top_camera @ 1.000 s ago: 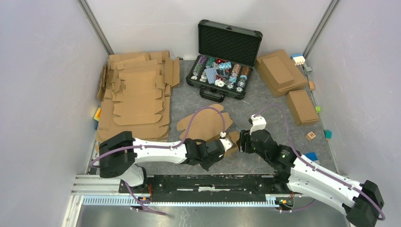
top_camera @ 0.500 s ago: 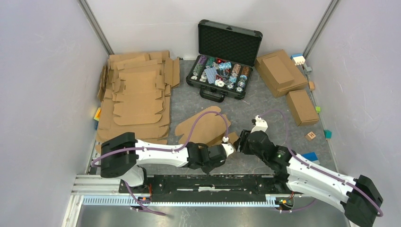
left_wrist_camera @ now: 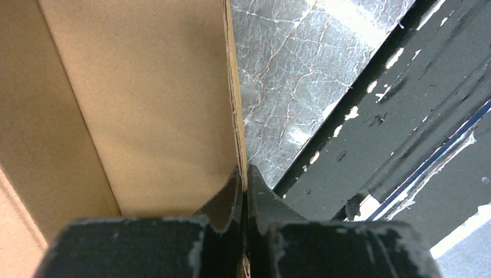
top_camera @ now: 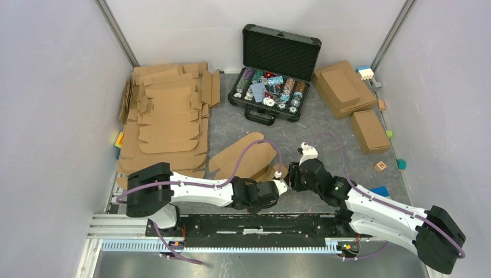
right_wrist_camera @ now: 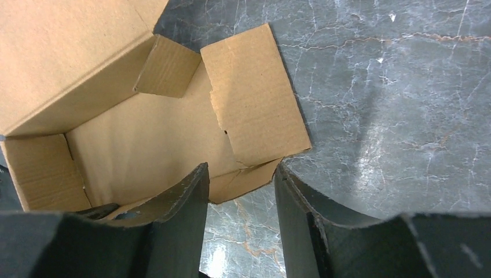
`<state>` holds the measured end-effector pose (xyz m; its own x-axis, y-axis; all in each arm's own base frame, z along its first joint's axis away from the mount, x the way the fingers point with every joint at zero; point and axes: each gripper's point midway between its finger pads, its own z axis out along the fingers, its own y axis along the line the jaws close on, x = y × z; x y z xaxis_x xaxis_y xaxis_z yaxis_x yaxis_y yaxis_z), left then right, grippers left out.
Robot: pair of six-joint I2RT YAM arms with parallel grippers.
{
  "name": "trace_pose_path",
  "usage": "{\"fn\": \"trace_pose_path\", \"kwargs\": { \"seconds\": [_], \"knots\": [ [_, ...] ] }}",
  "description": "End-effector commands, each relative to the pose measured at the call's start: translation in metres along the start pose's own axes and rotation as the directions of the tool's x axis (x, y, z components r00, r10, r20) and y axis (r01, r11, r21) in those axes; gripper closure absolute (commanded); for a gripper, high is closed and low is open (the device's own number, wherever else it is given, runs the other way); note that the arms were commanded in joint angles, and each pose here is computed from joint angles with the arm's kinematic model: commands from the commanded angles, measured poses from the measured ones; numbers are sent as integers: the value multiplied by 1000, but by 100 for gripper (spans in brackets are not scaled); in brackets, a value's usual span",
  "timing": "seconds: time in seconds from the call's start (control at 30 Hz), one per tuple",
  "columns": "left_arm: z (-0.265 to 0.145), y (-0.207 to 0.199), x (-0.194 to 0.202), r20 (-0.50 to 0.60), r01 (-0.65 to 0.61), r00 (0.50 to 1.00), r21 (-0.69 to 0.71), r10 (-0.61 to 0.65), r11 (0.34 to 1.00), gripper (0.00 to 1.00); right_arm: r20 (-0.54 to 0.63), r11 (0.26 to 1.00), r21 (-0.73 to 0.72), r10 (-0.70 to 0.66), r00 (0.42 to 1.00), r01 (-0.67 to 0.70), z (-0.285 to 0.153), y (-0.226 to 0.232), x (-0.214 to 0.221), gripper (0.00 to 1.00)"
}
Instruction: Fold the paper box
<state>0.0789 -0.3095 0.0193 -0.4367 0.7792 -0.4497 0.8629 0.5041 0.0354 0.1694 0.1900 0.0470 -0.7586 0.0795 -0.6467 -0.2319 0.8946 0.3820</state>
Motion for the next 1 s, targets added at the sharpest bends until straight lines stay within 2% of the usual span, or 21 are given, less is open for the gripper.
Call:
{"fn": "trace_pose_path", "kwargs": {
  "seconds": [0.0, 0.27, 0.37, 0.47, 0.53, 0.63, 0.73, 0.83, 0.97],
  "knots": [
    [-3, -8, -23, 68, -50, 997, 19, 48, 999, 98, 24, 995, -75, -66, 998, 67, -2, 21, -17, 52],
    [-3, -9, -23, 69, -63, 996, 11, 62, 998, 97, 24, 993, -52, -107, 994, 108, -5, 16, -18, 55],
    [-7, 0, -27, 81, -31, 996, -39, 34, 999, 81, 21, 992, -20, -122, 992, 123, -7, 9, -18, 56],
    [-18, -2, -38, 119, 12, 993, -30, -8, 999, 55, 22, 993, -19, -116, 993, 117, -7, 7, -16, 57],
    [-29, -4, -50, 164, 45, 986, -18, -42, 999, 45, 22, 993, -24, -111, 994, 111, -6, 7, -14, 58],
    [-46, 2, -61, 200, 110, 975, -37, -101, 993, 40, 13, 993, -31, -109, 994, 110, -4, 7, -10, 60],
    [-67, 16, -64, 218, 197, 961, -98, -172, 975, 39, -1, 993, -33, -111, 994, 111, -3, 7, -7, 61],
    [-87, 29, -59, 271, 343, 914, -117, -302, 932, 37, 3, 994, -35, -106, 994, 106, -3, 6, -6, 61],
    [-96, 28, -39, 332, 535, 794, 16, -509, 845, 35, 16, 995, -39, -95, 995, 95, -3, 5, -5, 61]
  ]
}}
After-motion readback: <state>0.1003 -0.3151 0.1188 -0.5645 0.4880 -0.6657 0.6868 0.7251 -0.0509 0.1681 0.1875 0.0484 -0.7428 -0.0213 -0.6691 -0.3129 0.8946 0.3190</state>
